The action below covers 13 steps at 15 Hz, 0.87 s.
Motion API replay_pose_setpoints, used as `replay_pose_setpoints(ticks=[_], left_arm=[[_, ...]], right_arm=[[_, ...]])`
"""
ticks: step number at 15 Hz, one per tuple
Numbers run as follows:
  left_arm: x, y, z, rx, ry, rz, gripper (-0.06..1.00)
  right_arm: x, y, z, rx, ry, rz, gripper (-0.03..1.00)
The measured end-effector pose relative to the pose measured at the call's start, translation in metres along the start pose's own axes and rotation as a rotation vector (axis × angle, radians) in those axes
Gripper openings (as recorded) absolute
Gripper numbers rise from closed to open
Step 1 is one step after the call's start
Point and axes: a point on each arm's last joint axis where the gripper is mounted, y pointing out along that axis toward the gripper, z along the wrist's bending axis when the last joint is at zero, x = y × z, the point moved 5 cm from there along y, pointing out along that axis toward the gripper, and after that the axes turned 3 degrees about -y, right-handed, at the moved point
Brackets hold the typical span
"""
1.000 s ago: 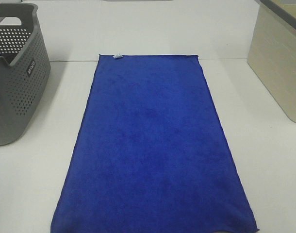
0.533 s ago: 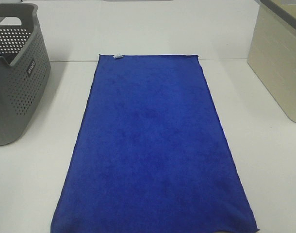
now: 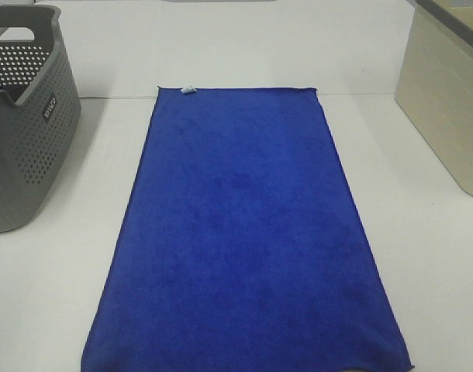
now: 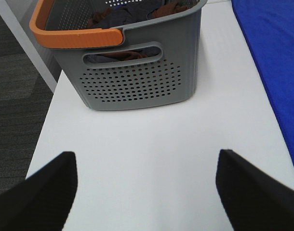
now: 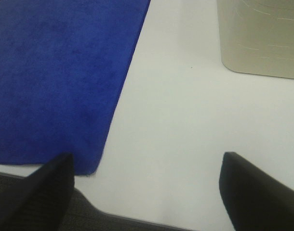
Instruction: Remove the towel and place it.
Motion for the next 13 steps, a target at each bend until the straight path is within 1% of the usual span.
replay_pose_setpoints(ticks=[1, 4, 13], left_arm=[[0.0000, 0.0000, -0.0001, -0.001, 0.000, 0.000, 0.75], [0.0002, -0.0001, -0.0063, -0.045, -0.025, -0.001, 0.75], [0.0002, -0.0001, -0.0070, -0.049, -0.027, -0.001, 0.75]], right_arm=[[0.0000, 0.0000, 0.0000, 0.000, 0.000, 0.000, 0.80], [0.0000, 0.0000, 0.0000, 0.000, 0.000, 0.000, 0.80], [0.0000, 0.0000, 0.0000, 0.000, 0.000, 0.000, 0.80]])
